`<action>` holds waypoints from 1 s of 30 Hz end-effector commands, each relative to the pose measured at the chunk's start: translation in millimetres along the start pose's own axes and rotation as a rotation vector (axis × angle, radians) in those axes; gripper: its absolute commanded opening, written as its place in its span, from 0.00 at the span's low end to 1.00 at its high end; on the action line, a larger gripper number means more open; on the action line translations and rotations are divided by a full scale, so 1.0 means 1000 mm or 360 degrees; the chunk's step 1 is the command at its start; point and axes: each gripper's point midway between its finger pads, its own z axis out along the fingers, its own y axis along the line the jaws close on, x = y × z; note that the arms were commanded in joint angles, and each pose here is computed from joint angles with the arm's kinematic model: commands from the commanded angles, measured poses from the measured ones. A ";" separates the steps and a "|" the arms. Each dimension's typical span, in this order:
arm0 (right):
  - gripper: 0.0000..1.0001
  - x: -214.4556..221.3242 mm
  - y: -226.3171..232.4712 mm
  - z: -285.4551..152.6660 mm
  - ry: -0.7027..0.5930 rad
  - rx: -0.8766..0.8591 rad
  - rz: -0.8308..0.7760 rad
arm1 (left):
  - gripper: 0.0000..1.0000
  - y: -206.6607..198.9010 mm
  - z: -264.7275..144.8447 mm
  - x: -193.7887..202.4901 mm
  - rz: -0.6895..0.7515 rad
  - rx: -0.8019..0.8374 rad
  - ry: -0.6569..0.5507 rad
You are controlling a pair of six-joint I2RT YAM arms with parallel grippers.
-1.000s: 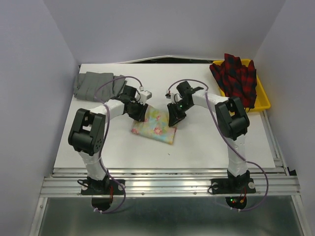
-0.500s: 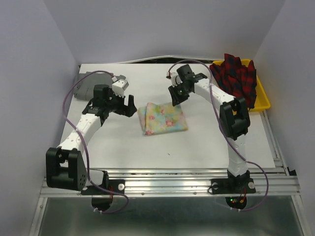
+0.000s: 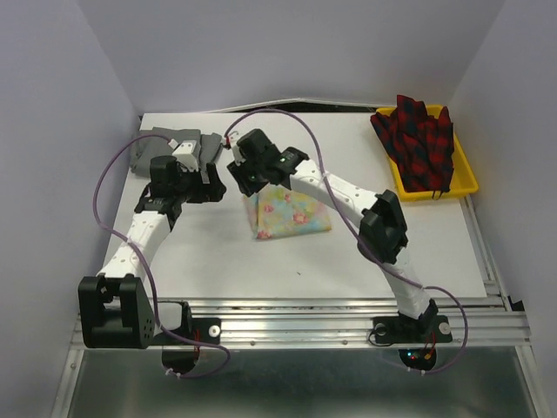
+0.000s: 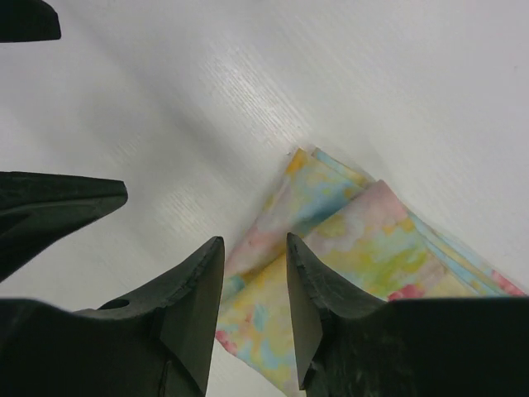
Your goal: Fold and stack the skirts
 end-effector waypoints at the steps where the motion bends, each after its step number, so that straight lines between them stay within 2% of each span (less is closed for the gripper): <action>1: 0.47 0.013 -0.008 0.033 0.0035 0.0202 0.0046 | 0.98 0.015 0.002 -0.003 -0.0144 -0.0144 -0.0012; 7: 0.51 0.039 -0.001 0.063 0.0124 0.0237 0.0018 | 0.98 0.020 0.002 0.003 -0.0207 -0.0197 0.0000; 15: 0.48 0.082 -0.005 0.100 0.0278 0.0272 0.0025 | 0.99 0.011 0.006 0.026 -0.0255 -0.0095 0.0048; 18: 0.36 0.087 -0.003 0.104 0.0296 0.0258 0.0037 | 0.99 -0.004 0.008 0.038 -0.0251 0.0057 0.0117; 19: 0.28 0.086 -0.007 0.104 0.0293 0.0261 0.0063 | 0.99 -0.007 0.009 0.044 -0.0267 0.0093 0.0149; 21: 0.16 0.081 -0.007 0.101 0.0279 0.0219 0.0097 | 0.99 -0.016 0.014 0.052 -0.0311 0.0191 0.0193; 25: 0.01 0.062 -0.003 0.092 0.0217 0.0148 0.0143 | 0.99 -0.021 0.022 0.072 -0.0389 0.0264 0.0284; 30: 0.01 0.032 0.009 0.077 0.0103 0.0019 0.0236 | 0.97 -0.021 0.034 0.094 -0.0493 0.0282 0.0356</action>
